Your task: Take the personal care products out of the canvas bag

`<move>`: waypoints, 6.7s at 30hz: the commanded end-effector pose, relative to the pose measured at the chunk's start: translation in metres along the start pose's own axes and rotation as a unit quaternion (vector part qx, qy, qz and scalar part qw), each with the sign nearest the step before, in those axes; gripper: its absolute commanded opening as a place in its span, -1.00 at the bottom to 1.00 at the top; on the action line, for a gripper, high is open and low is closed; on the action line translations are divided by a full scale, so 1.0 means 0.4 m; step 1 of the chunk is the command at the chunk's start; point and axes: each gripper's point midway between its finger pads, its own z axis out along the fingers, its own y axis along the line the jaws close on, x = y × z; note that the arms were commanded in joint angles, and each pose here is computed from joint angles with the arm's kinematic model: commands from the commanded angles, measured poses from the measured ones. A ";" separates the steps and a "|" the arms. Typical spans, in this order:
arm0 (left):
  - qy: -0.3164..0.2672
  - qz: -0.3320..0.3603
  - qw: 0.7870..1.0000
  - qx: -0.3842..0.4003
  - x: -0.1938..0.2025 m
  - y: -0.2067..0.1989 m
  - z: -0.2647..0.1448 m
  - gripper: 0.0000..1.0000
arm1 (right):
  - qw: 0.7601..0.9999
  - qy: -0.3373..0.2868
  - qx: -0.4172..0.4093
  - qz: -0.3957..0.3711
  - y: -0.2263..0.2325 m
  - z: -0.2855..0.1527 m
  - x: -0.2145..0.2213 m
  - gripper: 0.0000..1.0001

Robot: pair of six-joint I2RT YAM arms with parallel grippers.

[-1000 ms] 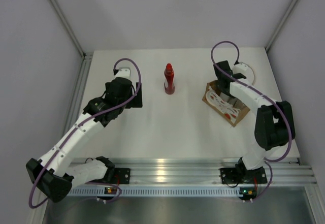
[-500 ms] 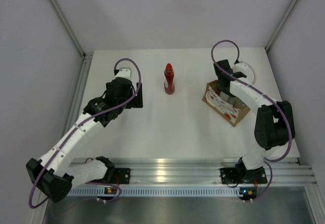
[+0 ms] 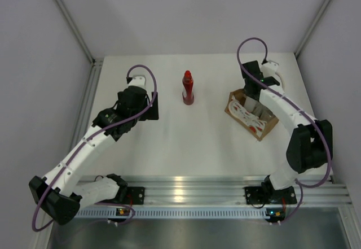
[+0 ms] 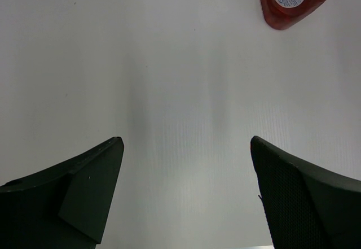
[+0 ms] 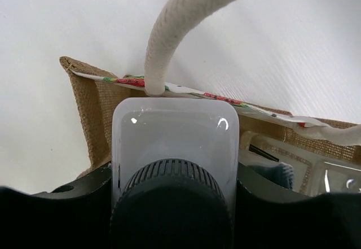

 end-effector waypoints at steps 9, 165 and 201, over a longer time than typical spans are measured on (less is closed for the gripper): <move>-0.010 0.002 1.000 -0.007 -0.008 0.008 -0.001 0.96 | 0.990 -0.107 -0.097 0.003 0.012 -0.234 -0.240 -1.00; 0.004 0.005 1.000 0.003 0.005 -0.006 0.010 0.97 | 0.999 0.017 0.012 -0.025 -0.111 0.073 0.060 -1.00; -0.036 -0.015 0.998 -0.054 -0.030 0.052 -0.011 0.96 | 0.897 -0.242 -0.354 -0.103 0.194 -0.535 -0.324 -1.00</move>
